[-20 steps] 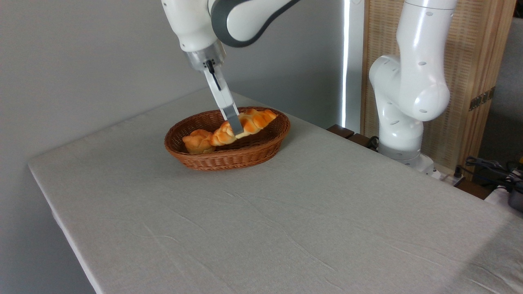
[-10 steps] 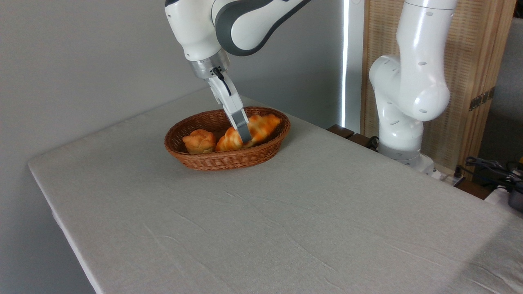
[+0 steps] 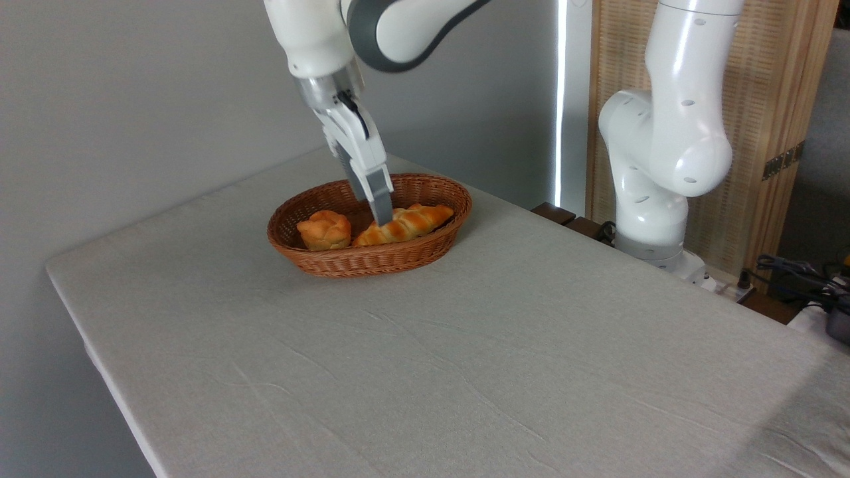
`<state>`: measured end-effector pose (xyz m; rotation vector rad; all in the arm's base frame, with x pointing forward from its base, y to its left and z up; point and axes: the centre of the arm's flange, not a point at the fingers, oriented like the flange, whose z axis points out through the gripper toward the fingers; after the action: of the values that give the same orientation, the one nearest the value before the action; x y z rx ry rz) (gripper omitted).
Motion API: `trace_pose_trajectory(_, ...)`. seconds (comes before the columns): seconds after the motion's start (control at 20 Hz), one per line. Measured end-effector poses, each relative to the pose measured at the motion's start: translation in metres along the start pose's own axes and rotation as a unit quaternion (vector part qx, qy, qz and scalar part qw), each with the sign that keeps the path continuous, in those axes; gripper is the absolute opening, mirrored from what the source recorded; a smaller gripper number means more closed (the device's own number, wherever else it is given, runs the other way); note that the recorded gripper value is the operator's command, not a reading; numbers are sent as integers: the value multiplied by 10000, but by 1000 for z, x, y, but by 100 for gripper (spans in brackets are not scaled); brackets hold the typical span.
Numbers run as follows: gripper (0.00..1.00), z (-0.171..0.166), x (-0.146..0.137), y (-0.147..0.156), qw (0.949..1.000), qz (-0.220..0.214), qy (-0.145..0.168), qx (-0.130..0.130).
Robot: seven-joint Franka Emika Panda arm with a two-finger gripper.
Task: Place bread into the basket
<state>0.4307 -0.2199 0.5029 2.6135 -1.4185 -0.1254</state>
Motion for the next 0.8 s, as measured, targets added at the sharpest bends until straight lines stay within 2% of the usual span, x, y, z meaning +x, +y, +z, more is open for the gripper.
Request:
trace_pose_trajectory(0.15,100,-68,-21,-38,9979,-374,496,208)
trace_pose_trajectory(0.25,100,-109,-43,-63,9953,-425,779,399)
trace_pose_trajectory(0.4,100,-140,-72,-95,9922,-508,955,621)
trace_pose_trajectory(0.6,100,-163,-84,-127,9923,-733,778,625)
trace_pose_trajectory(0.8,100,-161,-67,-140,9941,-671,458,720)
